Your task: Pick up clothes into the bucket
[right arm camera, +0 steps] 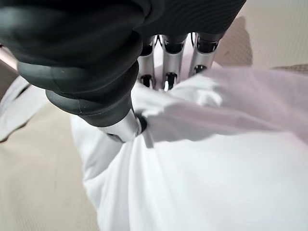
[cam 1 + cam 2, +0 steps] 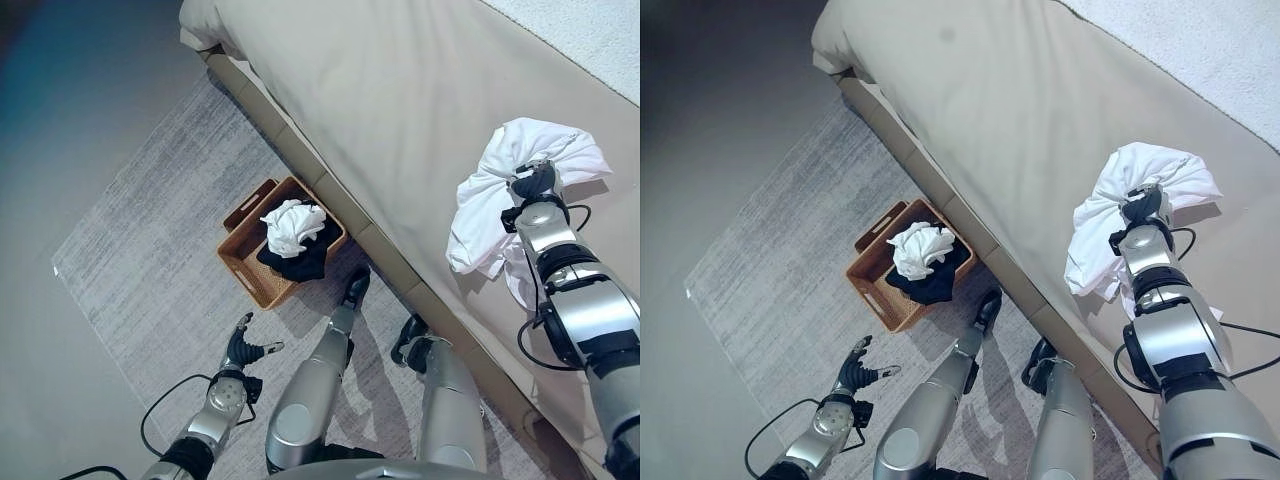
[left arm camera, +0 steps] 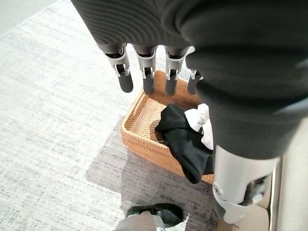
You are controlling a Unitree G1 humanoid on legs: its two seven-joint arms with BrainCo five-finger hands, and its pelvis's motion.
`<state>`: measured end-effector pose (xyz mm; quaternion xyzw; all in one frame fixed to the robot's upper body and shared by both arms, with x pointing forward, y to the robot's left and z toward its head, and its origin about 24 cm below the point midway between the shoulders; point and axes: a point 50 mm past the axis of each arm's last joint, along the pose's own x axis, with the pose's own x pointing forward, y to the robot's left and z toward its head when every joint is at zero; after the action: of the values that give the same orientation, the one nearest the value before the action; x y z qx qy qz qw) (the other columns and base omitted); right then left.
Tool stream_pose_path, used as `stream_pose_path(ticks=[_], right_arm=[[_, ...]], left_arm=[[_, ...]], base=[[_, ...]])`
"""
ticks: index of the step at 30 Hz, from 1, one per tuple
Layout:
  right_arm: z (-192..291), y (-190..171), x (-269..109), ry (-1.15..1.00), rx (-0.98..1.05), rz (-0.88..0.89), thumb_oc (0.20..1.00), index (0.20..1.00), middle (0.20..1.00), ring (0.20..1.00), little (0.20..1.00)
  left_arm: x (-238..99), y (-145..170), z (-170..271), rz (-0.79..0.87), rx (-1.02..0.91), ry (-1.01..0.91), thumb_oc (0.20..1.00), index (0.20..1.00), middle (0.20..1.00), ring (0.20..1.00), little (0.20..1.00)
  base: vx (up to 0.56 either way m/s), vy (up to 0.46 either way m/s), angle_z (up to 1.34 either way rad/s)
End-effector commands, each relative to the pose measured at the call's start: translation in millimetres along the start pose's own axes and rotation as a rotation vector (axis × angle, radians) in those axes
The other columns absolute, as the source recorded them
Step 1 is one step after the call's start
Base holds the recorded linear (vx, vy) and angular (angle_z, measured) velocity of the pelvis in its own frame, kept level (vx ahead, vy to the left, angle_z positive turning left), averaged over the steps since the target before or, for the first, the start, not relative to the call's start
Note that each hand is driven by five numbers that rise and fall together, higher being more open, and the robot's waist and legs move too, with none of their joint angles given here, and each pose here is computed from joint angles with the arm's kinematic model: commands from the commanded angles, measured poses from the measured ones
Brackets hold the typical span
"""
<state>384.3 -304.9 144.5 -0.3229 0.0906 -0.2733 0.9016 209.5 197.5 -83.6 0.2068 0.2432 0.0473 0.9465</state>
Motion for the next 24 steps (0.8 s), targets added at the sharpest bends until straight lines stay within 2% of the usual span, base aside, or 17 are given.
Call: stream_pose_path(ticks=[1, 6, 10, 13, 14, 17, 23, 24], right_arm=[[22, -28, 7, -0.109, -0.004, -0.071, 0.2, 0.2, 0.2, 0.2, 0.2], [35, -44, 8, -0.18, 0.04, -0.119, 0.2, 0.2, 0.2, 0.2, 0.2], [75, -73, 2, -0.368, 0.196, -0.214, 0.2, 0.2, 0.2, 0.2, 0.2], [82, -79, -1, -0.409, 0.216, -0.23, 0.2, 0.2, 0.2, 0.2, 0.2], [106, -94, -13, -0.548, 0.253, -0.275, 0.2, 0.2, 0.2, 0.2, 0.2], [116, -107, -21, -0.632, 0.254, -0.313, 0.2, 0.2, 0.2, 0.2, 0.2], [137, -134, -50, -0.842, 0.23, -0.355, 0.2, 0.2, 0.2, 0.2, 0.2], [142, -139, -61, -0.906, 0.233, -0.348, 0.2, 0.2, 0.2, 0.2, 0.2]], left_arm=[[7, 11, 5, 0.024, 0.016, -0.013, 1.0, 1.0, 1.0, 1.0, 1.0], [6, 13, 8, 0.023, 0.002, -0.034, 1.0, 1.0, 1.0, 1.0, 1.0], [4, 19, 11, 0.033, -0.023, -0.056, 1.0, 1.0, 1.0, 1.0, 1.0], [4, 20, 11, 0.035, -0.02, -0.059, 1.0, 1.0, 1.0, 1.0, 1.0], [5, 23, 14, 0.041, -0.025, -0.076, 1.0, 1.0, 1.0, 1.0, 1.0], [5, 26, 18, 0.044, -0.029, -0.1, 1.0, 1.0, 1.0, 1.0, 1.0], [-1, 43, 54, 0.039, -0.162, -0.265, 1.0, 1.0, 1.0, 1.0, 1.0], [-5, 49, 77, 0.028, -0.213, -0.363, 1.0, 1.0, 1.0, 1.0, 1.0]], base=[[0.0, 0.0, 0.0], [0.0, 0.007, 0.0], [-0.07, 0.09, -0.04], [-0.03, 0.083, -0.21], [0.01, 0.093, -0.18], [0.05, 0.11, -0.28], [0.11, 0.074, -0.36], [0.05, 0.037, -0.33]])
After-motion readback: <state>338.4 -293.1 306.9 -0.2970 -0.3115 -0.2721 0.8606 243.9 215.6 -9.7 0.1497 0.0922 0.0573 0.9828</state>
